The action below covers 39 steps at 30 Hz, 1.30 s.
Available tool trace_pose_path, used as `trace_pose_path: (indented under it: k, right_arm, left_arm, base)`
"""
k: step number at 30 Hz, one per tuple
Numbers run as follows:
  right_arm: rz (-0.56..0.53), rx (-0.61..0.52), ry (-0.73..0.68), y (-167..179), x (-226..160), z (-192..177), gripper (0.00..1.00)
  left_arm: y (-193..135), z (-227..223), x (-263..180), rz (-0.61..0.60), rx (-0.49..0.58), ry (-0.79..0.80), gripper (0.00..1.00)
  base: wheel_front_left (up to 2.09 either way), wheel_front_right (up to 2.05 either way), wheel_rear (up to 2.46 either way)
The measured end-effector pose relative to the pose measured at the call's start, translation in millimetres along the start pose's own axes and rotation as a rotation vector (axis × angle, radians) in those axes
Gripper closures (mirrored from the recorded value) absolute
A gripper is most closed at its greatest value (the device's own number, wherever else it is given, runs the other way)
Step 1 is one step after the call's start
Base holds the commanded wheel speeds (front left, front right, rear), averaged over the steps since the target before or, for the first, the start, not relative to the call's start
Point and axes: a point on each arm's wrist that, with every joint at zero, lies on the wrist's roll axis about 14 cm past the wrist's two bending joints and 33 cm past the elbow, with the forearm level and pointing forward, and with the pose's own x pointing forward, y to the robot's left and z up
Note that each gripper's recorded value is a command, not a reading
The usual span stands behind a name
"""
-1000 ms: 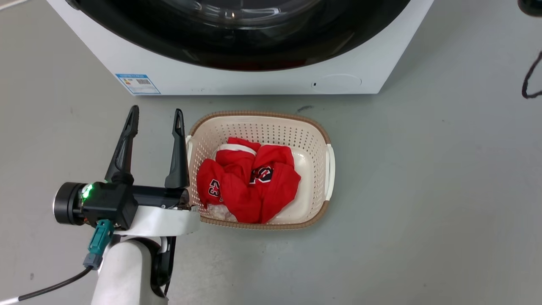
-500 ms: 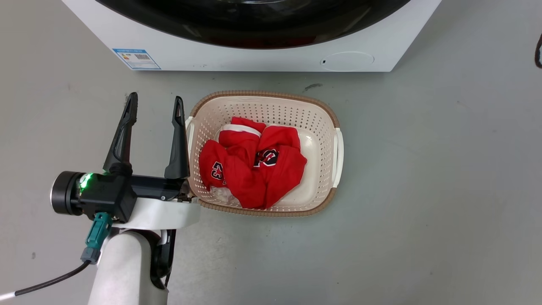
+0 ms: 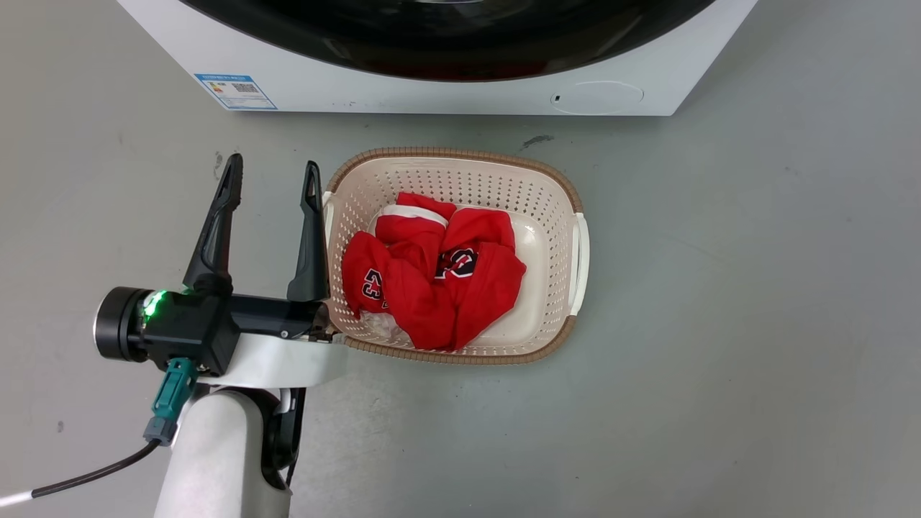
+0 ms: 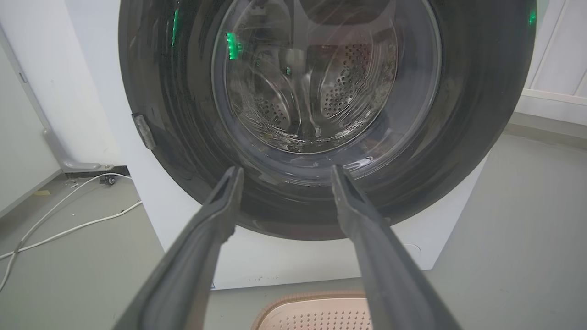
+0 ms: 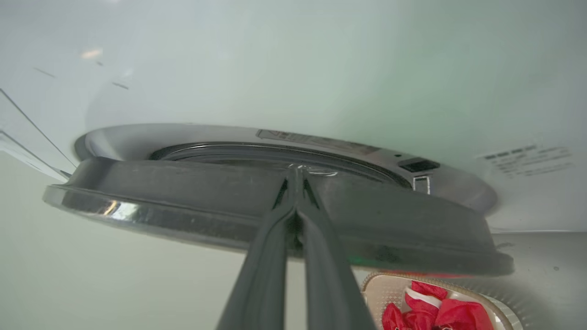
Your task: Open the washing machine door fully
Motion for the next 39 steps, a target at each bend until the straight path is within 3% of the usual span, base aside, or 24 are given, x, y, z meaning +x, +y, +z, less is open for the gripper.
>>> trace_pose_path:
  k: [20,39]
  right_arm:
    - [0.113,0.008,0.234,28,-11,-41,1.00]
    - [0.302,0.025,0.522,81,-72,-132,1.00]
  left_arm:
    - [-6,6,2,-0.011,-0.009,-0.015,0.00]
    - [-11,44,-25,-0.010,-0.014,-0.069,0.00]
  base:
    - [0.00,0.00,0.00]
    - [0.00,0.00,0.00]
